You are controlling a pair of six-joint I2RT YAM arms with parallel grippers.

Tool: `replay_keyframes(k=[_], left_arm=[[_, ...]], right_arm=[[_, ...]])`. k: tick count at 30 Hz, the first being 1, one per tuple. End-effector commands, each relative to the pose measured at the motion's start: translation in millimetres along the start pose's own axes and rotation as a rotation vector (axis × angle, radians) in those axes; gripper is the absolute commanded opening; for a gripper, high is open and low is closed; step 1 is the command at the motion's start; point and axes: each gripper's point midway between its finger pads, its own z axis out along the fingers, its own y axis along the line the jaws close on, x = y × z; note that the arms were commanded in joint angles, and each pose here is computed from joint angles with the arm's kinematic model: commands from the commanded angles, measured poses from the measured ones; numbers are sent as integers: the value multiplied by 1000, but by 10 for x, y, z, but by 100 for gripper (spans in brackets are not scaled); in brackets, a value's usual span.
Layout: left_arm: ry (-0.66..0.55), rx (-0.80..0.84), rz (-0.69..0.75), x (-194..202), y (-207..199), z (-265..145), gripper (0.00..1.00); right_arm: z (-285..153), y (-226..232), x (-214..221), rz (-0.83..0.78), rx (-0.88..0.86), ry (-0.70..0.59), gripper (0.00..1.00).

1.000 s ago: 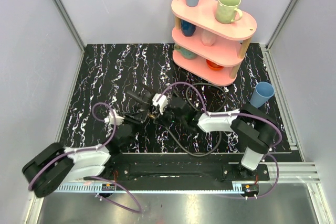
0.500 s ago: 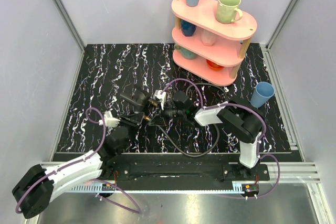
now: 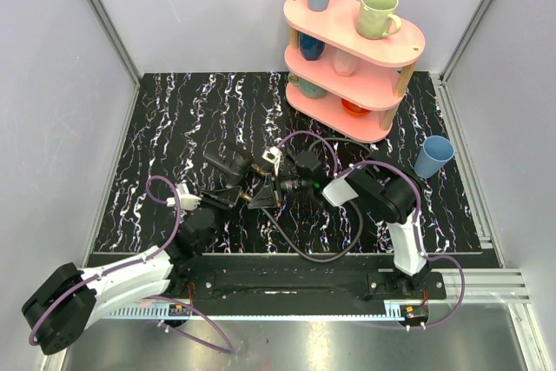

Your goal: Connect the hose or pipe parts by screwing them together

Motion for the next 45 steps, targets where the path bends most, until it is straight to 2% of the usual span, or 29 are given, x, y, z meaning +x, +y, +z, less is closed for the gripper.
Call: replay_keyframes(k=[1, 2, 3, 5, 6, 9, 10, 12, 16, 18, 19, 21, 23, 26, 27, 29, 30, 33, 34, 36, 40, 41, 45], left_arm=[[182, 113, -85, 290, 172, -274, 0], [185, 102, -83, 297, 203, -275, 0], [185, 101, -85, 297, 203, -275, 0], [179, 102, -89, 287, 199, -272, 0], [175, 99, -96, 278, 202, -269, 0], [169, 91, -97, 270, 207, -262, 0], [166, 99, -100, 260, 183, -263, 0], [164, 98, -106, 257, 172, -263, 0], [150, 70, -76, 238, 182, -237, 0], [145, 82, -79, 226, 151, -241, 0], [136, 83, -85, 206, 134, -234, 0], [135, 58, -61, 212, 176, -227, 0], [135, 46, -53, 212, 185, -219, 0], [141, 48, -67, 225, 189, -221, 0], [148, 40, -59, 242, 206, -221, 0], [152, 46, -58, 249, 157, -215, 0], [154, 42, -55, 254, 164, -213, 0], [163, 48, -54, 269, 140, -216, 0], [164, 45, -54, 272, 150, -218, 0], [166, 45, -61, 273, 159, -224, 0], [166, 43, -66, 268, 173, -234, 0], [166, 42, -64, 267, 178, -236, 0], [173, 42, -65, 273, 182, -246, 0]], right_arm=[[81, 434, -159, -65, -174, -16, 5], [67, 385, -176, -48, -163, -19, 11], [58, 345, -154, -18, -148, -6, 25], [48, 238, -188, -1, -75, -18, 34], [25, 149, -94, 10, -24, 11, 43], [-85, 33, -50, -1, 96, -8, 51], [-123, -17, -50, -3, 138, -16, 60], [-218, -43, -56, -30, 215, -15, 69], [-431, -14, -236, -137, 374, -42, 79], [-522, -74, -213, -191, 483, 1, 81], [-472, 77, -265, -241, 488, 2, 82], [-537, 46, -229, -301, 598, 37, 84], [-485, 188, -180, -372, 627, 71, 86], [-436, 251, -137, -464, 737, 88, 86], [-525, 164, -199, -514, 853, 75, 85], [-438, 200, -110, -604, 905, 118, 84], [-517, 145, -166, -639, 1006, 106, 82], [-500, 113, -175, -748, 1133, 134, 77], [-471, 89, -171, -772, 1156, 144, 71], [-433, 140, -204, -820, 1180, 129, 68], [-357, 172, -244, -838, 1185, 95, 51], [-343, 181, -271, -847, 1188, 88, 41], [-265, 206, -312, -853, 1178, 67, 24]])
